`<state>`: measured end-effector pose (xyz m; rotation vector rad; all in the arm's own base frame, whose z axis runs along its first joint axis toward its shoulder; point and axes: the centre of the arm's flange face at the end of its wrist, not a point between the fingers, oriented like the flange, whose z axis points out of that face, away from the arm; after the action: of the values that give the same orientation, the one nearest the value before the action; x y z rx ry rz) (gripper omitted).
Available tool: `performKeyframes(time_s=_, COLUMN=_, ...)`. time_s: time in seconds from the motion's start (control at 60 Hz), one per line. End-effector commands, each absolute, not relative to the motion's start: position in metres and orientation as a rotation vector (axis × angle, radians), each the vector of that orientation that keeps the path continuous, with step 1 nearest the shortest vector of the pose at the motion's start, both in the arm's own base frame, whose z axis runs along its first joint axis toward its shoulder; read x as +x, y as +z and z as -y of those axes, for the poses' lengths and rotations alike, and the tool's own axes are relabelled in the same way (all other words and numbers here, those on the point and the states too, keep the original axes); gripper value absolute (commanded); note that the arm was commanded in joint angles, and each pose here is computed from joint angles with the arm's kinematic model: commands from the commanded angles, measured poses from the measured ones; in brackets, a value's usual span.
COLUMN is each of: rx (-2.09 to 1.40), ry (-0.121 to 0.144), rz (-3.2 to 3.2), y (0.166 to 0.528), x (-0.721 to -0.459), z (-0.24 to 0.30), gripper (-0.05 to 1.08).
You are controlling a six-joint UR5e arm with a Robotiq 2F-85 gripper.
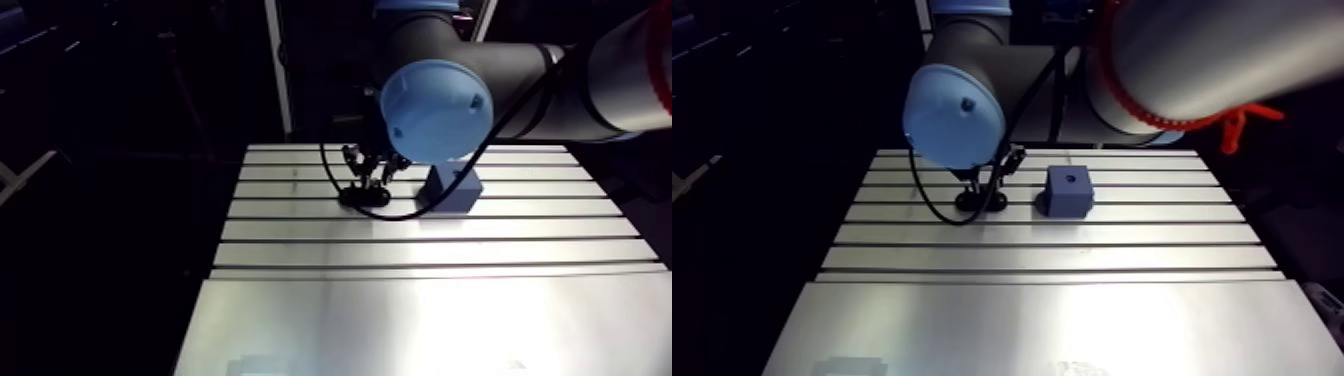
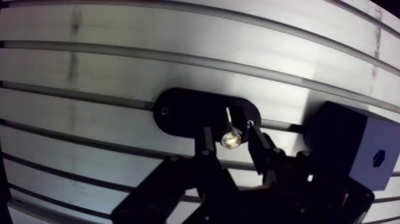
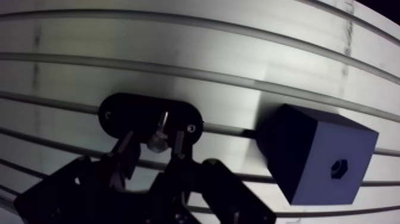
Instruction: Pick up the M10 bolt and insert it into the hex recess until seated.
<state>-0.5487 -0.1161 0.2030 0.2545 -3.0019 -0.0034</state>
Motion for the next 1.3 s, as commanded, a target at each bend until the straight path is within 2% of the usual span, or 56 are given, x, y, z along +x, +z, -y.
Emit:
performKeyframes(time_s=0.017, rx=0.254, ry=-0.004, rz=3.001, y=0.2034, x=-0.5493, z=0.1153, gripper=0.59)
performKeyframes(time_s=1.3, rx=0.259, ry=-0.005, rz=3.008, y=0.2, x=-0.5497, z=0.1143, gripper=0.7)
